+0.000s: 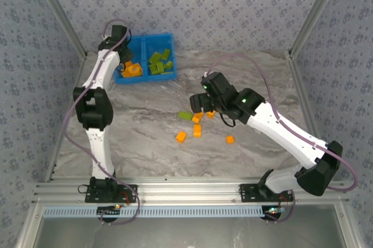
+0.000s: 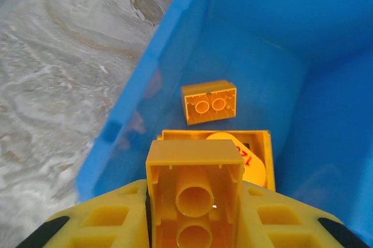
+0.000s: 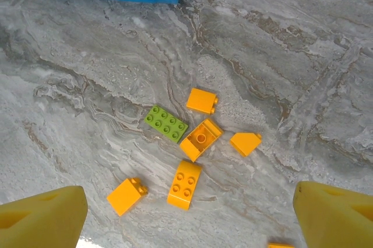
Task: Sort the legos into containers by color
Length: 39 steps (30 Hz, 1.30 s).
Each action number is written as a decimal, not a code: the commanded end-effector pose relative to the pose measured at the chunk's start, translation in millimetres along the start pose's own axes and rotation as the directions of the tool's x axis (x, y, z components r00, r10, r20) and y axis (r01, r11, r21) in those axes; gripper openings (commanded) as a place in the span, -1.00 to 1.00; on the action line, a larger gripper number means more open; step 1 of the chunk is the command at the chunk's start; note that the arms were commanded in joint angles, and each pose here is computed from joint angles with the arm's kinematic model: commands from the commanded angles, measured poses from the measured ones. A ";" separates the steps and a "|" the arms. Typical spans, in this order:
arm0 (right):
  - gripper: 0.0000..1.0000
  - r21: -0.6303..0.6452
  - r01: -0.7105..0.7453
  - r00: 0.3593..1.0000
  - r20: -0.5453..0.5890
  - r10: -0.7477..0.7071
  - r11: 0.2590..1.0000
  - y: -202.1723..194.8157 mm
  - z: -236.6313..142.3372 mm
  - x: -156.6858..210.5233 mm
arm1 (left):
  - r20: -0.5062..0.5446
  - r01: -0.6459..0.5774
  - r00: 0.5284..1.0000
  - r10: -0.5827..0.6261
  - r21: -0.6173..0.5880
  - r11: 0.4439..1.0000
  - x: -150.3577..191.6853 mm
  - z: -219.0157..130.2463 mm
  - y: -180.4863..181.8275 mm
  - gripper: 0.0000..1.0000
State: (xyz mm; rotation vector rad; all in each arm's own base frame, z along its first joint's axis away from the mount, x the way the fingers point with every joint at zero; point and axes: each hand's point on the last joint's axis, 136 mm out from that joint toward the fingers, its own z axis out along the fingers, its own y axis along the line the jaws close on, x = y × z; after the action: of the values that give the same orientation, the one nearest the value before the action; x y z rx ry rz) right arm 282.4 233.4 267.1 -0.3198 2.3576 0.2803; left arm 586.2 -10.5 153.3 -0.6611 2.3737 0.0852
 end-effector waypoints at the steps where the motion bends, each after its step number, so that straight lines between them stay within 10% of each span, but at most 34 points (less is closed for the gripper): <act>1: 0.88 0.028 -0.026 0.999 0.022 0.025 0.999 -8.6 -17.2 -2.7 | -0.010 -0.020 1.000 0.021 0.050 0.999 -9.7 12.6 -12.6 -0.28; 7: 0.88 0.030 -0.042 0.999 0.034 0.041 0.999 -10.9 -22.1 -3.8 | -0.010 0.019 1.000 -0.018 0.102 0.995 -22.0 8.7 -20.4 0.09; 15: 0.91 0.033 -0.045 0.998 0.036 0.043 0.998 -8.4 -10.4 -5.0 | -0.049 0.052 0.998 -0.042 0.222 0.974 -15.0 -82.7 -28.5 0.29; 21: 0.93 0.042 -0.091 0.996 0.003 0.091 0.995 -15.3 11.8 3.7 | -0.089 0.073 0.995 -0.045 0.345 0.936 63.8 -170.7 -28.6 0.40; 25: 0.95 0.058 -0.135 0.991 -0.013 0.136 0.989 -27.2 21.7 9.3 | -0.070 -0.123 0.982 0.175 0.463 0.878 142.2 -211.7 -48.2 0.42; 32: 0.95 0.081 -0.182 0.982 -0.035 0.185 0.980 -46.5 29.5 18.7 | 0.001 -0.511 0.762 0.647 0.613 0.602 295.3 -236.0 -58.0 0.47; 39: 0.96 0.089 -0.215 0.975 -0.034 0.219 0.973 -55.9 30.3 24.4 | 0.010 -0.635 0.587 0.810 0.626 0.452 386.4 -219.1 -58.9 0.55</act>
State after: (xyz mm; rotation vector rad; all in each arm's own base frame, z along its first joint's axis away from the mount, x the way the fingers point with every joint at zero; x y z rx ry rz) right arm 304.1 189.0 218.9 -0.0662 2.4521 0.2396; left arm 232.0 -265.8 100.8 0.6642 2.6533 -0.3846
